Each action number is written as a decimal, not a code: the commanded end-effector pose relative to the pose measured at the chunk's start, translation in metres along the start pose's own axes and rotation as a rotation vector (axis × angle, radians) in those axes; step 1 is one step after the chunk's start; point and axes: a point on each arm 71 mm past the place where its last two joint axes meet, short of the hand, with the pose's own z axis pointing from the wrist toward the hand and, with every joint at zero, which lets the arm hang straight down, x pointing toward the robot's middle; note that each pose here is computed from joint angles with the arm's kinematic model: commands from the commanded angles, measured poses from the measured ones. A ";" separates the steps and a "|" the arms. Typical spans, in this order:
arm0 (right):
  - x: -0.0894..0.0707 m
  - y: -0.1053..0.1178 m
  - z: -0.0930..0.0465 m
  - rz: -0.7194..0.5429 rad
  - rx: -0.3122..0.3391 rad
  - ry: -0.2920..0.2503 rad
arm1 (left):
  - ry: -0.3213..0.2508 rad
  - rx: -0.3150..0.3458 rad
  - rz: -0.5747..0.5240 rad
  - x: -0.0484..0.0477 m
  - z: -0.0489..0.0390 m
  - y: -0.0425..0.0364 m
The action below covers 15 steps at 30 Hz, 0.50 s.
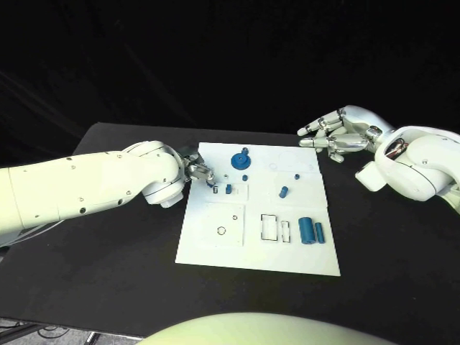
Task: Assemble the parts on the task board
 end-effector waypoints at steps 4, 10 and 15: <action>0.001 0.001 0.000 -0.005 -0.011 0.005 | -0.066 0.024 0.033 -0.0006 0.0004 -0.0058; 0.001 0.001 0.000 -0.004 -0.011 0.006 | -0.033 0.012 0.067 0.0031 0.0026 -0.0073; 0.001 0.001 0.000 -0.004 -0.011 0.006 | -0.015 -0.003 0.083 0.0052 0.0058 -0.0067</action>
